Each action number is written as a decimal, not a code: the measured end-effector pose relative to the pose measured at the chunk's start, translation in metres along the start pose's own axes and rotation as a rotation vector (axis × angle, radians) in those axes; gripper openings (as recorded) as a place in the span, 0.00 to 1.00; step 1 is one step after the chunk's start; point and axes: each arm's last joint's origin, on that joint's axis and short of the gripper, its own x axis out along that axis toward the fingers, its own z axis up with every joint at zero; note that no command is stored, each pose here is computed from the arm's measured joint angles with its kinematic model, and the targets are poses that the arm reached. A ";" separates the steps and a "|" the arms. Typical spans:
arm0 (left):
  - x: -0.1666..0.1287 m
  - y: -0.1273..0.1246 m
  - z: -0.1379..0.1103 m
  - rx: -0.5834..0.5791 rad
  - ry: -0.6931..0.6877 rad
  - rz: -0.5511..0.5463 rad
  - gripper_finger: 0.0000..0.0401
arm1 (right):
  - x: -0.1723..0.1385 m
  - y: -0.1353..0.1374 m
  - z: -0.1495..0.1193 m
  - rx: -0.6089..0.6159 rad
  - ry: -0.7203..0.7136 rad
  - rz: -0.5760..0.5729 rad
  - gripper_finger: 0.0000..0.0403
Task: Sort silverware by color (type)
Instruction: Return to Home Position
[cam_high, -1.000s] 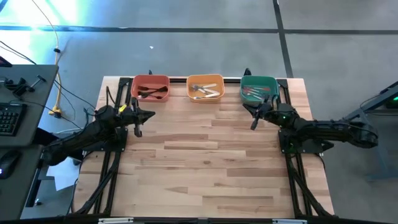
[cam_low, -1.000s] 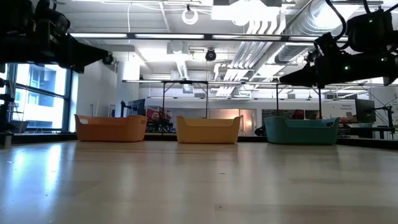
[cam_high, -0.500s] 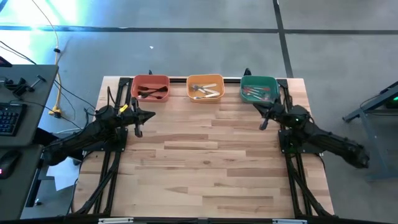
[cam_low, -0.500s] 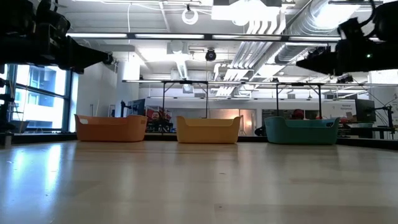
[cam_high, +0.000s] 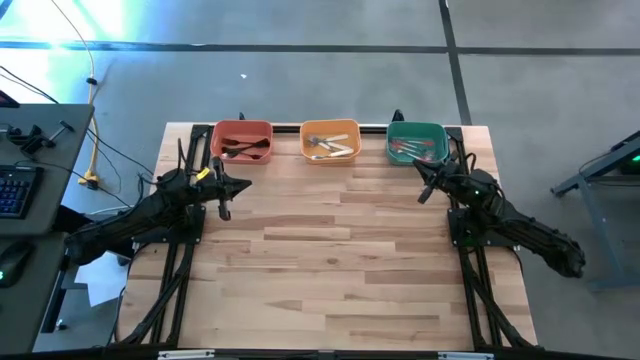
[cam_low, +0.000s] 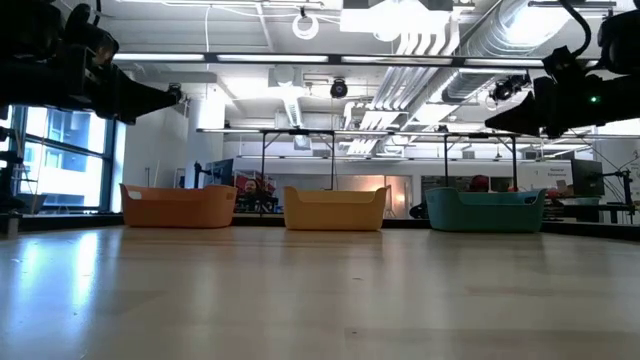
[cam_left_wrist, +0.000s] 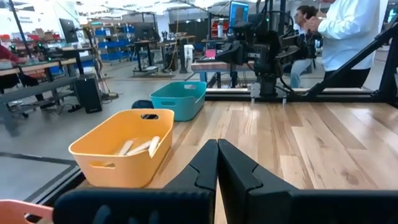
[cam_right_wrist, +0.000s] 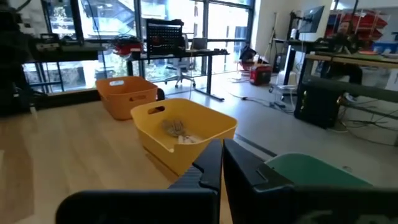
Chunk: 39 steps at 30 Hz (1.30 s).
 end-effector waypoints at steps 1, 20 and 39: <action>0.000 0.000 -0.001 -0.002 0.006 0.000 0.00 | 0.000 0.000 0.000 0.002 0.001 0.000 0.00; 0.002 0.000 -0.002 -0.134 0.027 0.003 0.00 | 0.000 0.000 0.000 0.003 0.003 0.000 0.00; 0.002 0.000 -0.002 -0.130 0.027 0.002 0.00 | 0.000 0.000 0.000 0.003 0.004 0.000 0.00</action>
